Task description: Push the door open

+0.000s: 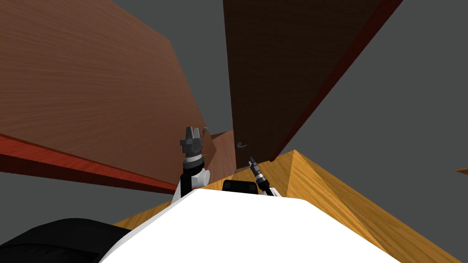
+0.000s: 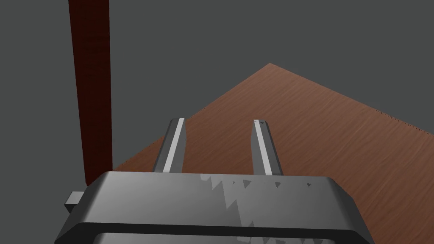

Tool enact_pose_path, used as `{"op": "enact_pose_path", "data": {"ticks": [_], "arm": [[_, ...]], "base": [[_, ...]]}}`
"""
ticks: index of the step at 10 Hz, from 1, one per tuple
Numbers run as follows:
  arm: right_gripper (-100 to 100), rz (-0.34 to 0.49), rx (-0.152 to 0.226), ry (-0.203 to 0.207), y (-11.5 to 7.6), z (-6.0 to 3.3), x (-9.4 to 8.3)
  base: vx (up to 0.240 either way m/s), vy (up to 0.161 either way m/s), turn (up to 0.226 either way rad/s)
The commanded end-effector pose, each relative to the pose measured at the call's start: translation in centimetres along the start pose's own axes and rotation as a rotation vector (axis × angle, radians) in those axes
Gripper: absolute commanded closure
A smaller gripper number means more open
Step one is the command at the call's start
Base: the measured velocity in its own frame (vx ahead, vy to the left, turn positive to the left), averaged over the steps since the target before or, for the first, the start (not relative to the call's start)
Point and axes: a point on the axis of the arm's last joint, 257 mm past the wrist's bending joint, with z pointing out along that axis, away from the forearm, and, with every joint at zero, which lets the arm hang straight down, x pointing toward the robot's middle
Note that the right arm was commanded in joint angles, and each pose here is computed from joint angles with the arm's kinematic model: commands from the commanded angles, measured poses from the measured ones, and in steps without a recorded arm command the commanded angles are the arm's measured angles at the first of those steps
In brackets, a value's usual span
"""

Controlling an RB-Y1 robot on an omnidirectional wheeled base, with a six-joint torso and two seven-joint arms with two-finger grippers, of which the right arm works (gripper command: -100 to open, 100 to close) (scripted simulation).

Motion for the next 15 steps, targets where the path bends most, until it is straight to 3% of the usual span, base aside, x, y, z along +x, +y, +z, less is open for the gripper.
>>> {"op": "enact_pose_path", "data": {"ticks": [1,7,9,10,15], "arm": [[-100,-0.001,0.002,-0.005,-0.1,0.33,-0.2],[-100,0.004,0.005,-0.026,-0.2,1.78,-0.5],[-100,0.005,0.005,-0.026,-0.1,1.84,-0.5],[100,0.005,0.005,-0.026,-0.1,1.84,-0.5],[100,0.005,0.005,-0.026,-0.1,1.84,-0.5]], "base": [[0.181,0.064,0.034],[0.203,0.085,0.035],[0.144,0.034,0.009],[-0.013,0.0,-0.003],[-0.017,-0.005,-0.001]]}}
